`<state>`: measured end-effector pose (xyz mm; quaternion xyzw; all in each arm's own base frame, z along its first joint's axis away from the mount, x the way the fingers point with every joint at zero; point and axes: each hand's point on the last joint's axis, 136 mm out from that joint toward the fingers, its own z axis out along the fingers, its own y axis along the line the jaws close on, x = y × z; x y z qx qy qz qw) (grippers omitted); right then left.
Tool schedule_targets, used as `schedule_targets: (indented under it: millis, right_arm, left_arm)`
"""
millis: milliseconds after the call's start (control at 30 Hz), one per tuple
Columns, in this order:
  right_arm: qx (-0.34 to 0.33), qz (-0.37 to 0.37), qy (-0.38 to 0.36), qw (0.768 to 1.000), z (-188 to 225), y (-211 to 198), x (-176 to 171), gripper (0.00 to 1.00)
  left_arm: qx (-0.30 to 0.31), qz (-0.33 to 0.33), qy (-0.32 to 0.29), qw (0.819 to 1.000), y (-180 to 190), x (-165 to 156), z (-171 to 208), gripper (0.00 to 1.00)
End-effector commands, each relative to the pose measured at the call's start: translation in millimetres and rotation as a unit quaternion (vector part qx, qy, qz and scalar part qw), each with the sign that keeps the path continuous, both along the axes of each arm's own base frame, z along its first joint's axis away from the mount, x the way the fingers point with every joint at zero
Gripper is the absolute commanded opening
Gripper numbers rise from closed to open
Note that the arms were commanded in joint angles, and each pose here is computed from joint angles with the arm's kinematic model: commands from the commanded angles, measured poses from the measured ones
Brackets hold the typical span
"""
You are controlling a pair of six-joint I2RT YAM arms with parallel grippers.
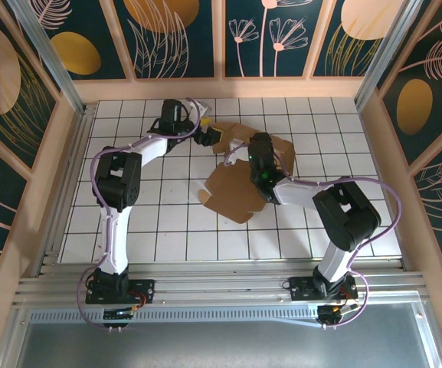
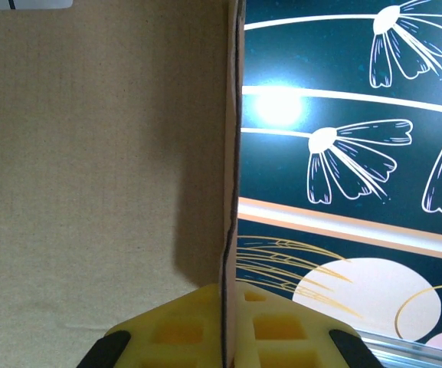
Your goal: Fold the paper box
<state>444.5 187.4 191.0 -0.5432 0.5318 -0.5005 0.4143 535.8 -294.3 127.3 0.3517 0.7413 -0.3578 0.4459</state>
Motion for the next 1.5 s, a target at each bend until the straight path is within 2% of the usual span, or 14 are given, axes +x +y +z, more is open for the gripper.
schedule_targets:
  millis: [0,133,333,500,667,767,867,933,1000,1067,1167,1267,1400,1467]
  right_arm:
    - [0.027,0.006,-0.020,0.999,12.8,4.7,-0.7,0.08]
    - [0.031,0.005,-0.021,0.999,10.1,7.6,-0.6,0.08]
    - [0.039,0.002,-0.020,0.999,8.6,10.2,-0.4,0.08]
    - [0.046,-0.005,-0.025,0.999,9.0,10.3,-0.7,0.08]
    - [0.060,-0.017,-0.033,0.998,6.1,15.3,-3.7,0.09]
    - [0.084,-0.018,-0.020,0.996,1.1,25.6,-10.2,0.16]
    - [0.114,-0.025,0.023,0.993,-9.0,36.9,-17.4,0.25]
    - [0.140,-0.029,0.056,0.988,-14.7,43.4,-22.9,0.30]
    - [0.178,-0.032,0.089,0.980,-13.8,51.2,-30.0,0.43]
    - [0.220,-0.026,0.145,0.964,-12.4,62.5,-41.6,0.51]
    - [0.298,-0.007,0.240,0.924,-0.6,81.2,-62.2,0.54]
    - [0.372,0.034,0.284,0.883,38.6,81.2,-72.2,0.56]
    - [0.544,0.054,0.278,0.790,110.2,32.2,-30.2,0.75]
    - [0.576,0.042,0.281,0.766,118.6,7.7,-3.4,0.83]
  left_arm:
    - [-0.008,-0.076,0.000,0.997,-21.0,-22.5,0.4,0.82]
    - [-0.022,-0.127,-0.013,0.992,-44.9,-38.2,7.4,0.71]
    - [-0.005,-0.101,-0.014,0.995,-53.9,-28.1,-1.9,0.50]
    - [0.005,-0.039,0.010,0.999,-50.1,-16.2,-8.9,0.23]
    - [0.009,0.042,0.014,0.999,-42.4,-9.1,-2.3,0.20]
    - [-0.006,0.088,-0.001,0.996,-34.7,-9.1,13.8,0.10]
    - [0.010,0.118,-0.053,0.992,-31.1,-17.2,22.1,0.01]
    - [0.021,0.129,-0.072,0.989,-28.7,-18.5,18.9,0.00]
    - [0.038,0.136,-0.077,0.987,-26.5,-14.1,8.8,0.00]
    - [0.051,0.136,-0.081,0.986,-26.3,-9.8,-0.6,0.00]
    - [0.042,0.117,-0.106,0.987,-31.3,-12.7,-1.1,0.00]
    - [0.041,0.086,-0.122,0.988,-38.1,-18.1,1.5,0.00]
    - [0.046,0.049,-0.135,0.989,-45.3,-25.0,2.1,0.00]
    - [0.054,0.016,-0.141,0.988,-50.7,-32.1,-1.5,0.00]
